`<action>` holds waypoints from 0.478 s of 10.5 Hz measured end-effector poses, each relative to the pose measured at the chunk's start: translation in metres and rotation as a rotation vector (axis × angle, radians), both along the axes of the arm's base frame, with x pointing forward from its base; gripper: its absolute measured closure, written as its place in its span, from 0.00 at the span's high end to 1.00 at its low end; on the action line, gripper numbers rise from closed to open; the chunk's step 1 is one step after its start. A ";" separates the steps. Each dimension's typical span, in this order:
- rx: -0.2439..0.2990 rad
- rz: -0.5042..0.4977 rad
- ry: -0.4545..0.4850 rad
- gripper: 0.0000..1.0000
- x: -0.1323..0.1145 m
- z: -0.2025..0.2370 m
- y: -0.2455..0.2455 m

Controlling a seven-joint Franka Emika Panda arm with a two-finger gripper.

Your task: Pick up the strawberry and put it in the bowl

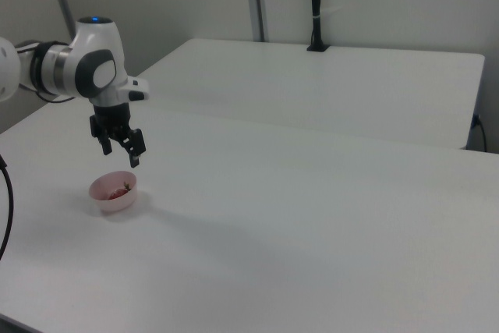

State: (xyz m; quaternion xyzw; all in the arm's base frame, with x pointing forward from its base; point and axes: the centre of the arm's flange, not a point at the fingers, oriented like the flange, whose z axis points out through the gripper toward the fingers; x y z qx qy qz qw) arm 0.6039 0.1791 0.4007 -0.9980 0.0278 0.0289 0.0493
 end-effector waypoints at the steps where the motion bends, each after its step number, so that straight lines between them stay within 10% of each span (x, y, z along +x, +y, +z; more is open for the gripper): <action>1: 0.003 -0.005 -0.015 1.00 0.001 0.015 -0.004; 5: -0.019 -0.132 -0.043 1.00 -0.022 0.163 -0.097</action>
